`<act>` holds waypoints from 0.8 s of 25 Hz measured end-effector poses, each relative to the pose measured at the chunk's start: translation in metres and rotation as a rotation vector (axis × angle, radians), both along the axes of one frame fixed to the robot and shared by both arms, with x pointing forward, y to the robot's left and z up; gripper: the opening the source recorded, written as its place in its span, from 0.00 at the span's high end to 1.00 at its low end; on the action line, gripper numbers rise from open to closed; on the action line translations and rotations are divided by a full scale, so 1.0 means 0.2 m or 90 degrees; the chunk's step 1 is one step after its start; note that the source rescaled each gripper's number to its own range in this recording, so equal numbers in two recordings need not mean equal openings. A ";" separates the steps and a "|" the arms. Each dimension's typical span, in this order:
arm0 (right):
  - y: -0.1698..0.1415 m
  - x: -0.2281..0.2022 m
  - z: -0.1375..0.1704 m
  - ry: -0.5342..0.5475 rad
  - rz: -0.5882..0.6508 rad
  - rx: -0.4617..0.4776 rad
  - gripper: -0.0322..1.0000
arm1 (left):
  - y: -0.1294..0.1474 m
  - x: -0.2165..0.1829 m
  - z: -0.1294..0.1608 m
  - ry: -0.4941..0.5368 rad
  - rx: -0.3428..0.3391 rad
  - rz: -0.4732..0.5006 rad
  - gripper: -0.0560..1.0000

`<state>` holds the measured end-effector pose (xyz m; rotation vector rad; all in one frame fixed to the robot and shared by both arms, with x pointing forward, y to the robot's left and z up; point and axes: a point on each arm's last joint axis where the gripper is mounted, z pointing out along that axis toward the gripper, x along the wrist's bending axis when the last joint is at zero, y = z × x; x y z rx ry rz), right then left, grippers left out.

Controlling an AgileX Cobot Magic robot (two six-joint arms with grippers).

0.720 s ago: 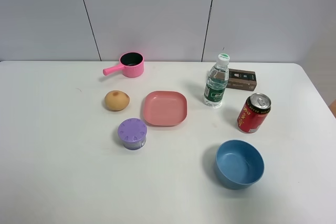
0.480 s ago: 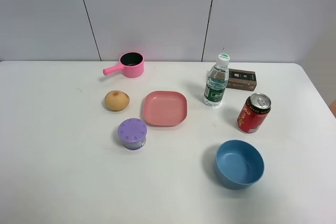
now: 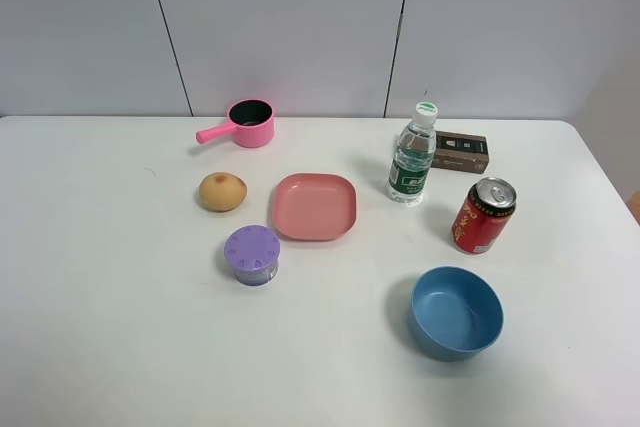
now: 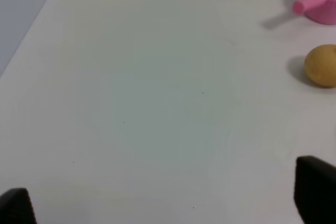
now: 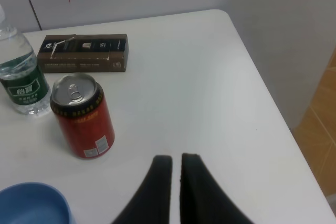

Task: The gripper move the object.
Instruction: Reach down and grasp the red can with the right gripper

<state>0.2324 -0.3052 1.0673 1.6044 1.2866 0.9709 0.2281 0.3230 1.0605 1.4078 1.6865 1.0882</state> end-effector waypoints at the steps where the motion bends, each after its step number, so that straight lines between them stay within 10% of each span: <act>1: 0.00 0.00 0.00 0.000 0.000 0.000 0.97 | 0.00 0.00 0.00 0.000 0.000 0.000 0.00; 16: 0.00 0.02 0.06 -0.084 0.005 -0.012 0.91 | 0.00 0.00 0.00 0.000 0.000 0.000 0.00; 20: 0.00 0.12 0.06 -0.023 0.013 -0.026 0.56 | 0.00 0.00 0.00 0.000 0.000 0.000 0.00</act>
